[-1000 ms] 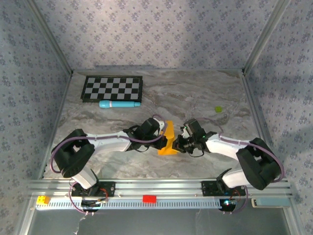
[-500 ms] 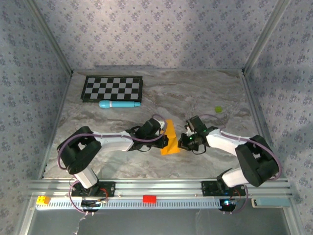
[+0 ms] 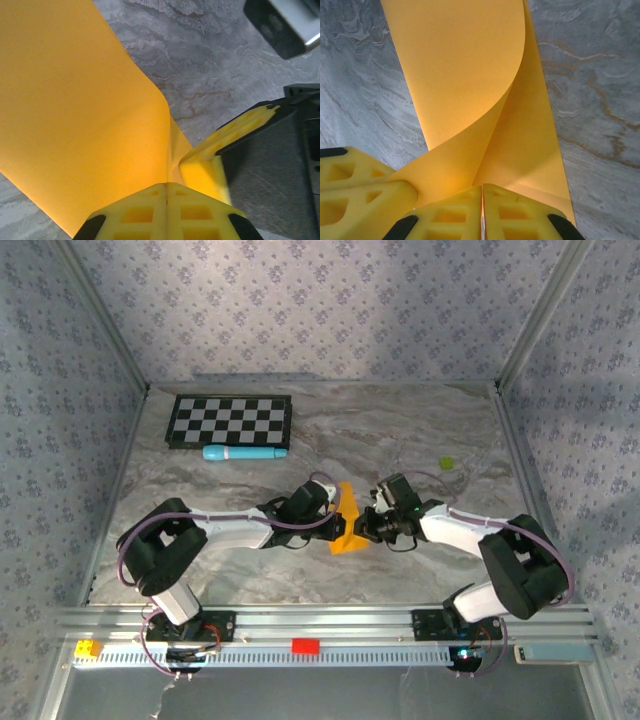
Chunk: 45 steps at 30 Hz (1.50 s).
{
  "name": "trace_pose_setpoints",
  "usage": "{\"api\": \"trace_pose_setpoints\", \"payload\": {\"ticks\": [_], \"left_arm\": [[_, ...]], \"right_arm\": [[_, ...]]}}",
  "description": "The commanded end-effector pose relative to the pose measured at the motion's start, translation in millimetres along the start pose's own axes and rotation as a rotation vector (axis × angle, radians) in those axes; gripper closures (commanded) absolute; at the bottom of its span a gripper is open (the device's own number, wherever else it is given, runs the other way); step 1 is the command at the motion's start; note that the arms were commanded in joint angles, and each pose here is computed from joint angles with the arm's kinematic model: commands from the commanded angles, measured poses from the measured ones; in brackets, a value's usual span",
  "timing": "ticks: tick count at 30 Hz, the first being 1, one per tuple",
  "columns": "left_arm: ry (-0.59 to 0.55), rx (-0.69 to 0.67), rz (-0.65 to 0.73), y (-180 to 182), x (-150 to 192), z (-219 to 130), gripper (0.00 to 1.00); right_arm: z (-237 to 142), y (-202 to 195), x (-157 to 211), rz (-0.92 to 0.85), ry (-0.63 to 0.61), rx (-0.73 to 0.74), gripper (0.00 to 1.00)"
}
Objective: Fold a paper plane with a square sheet of paper (pick it up from the middle)
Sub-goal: Fold the triangle a second time at the center of the table.
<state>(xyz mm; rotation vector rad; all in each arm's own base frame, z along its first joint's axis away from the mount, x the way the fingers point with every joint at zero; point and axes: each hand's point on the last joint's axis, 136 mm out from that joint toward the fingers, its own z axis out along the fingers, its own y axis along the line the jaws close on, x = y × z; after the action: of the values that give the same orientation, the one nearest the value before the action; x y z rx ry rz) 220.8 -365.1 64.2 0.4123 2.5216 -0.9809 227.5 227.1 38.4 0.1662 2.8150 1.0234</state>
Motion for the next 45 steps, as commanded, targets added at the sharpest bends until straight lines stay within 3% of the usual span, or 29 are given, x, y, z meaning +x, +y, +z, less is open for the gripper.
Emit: {"api": "trace_pose_setpoints", "payload": {"ticks": [1,12,29,45], "left_arm": [[-0.003,-0.004,-0.004,2,-1,2,1.0],[0.008,-0.071,0.03,12,-4,1,1.0],[0.012,-0.218,0.085,37,-10,6,1.0],[0.007,-0.272,0.105,48,-11,7,1.0]], "right_arm": [[5,1,1,0.016,0.007,-0.018,0.9],[17,-48,17,0.086,0.069,0.149,0.95],[16,-47,16,0.069,0.072,0.165,0.96],[16,-47,18,0.059,0.077,0.173,0.96]]}}
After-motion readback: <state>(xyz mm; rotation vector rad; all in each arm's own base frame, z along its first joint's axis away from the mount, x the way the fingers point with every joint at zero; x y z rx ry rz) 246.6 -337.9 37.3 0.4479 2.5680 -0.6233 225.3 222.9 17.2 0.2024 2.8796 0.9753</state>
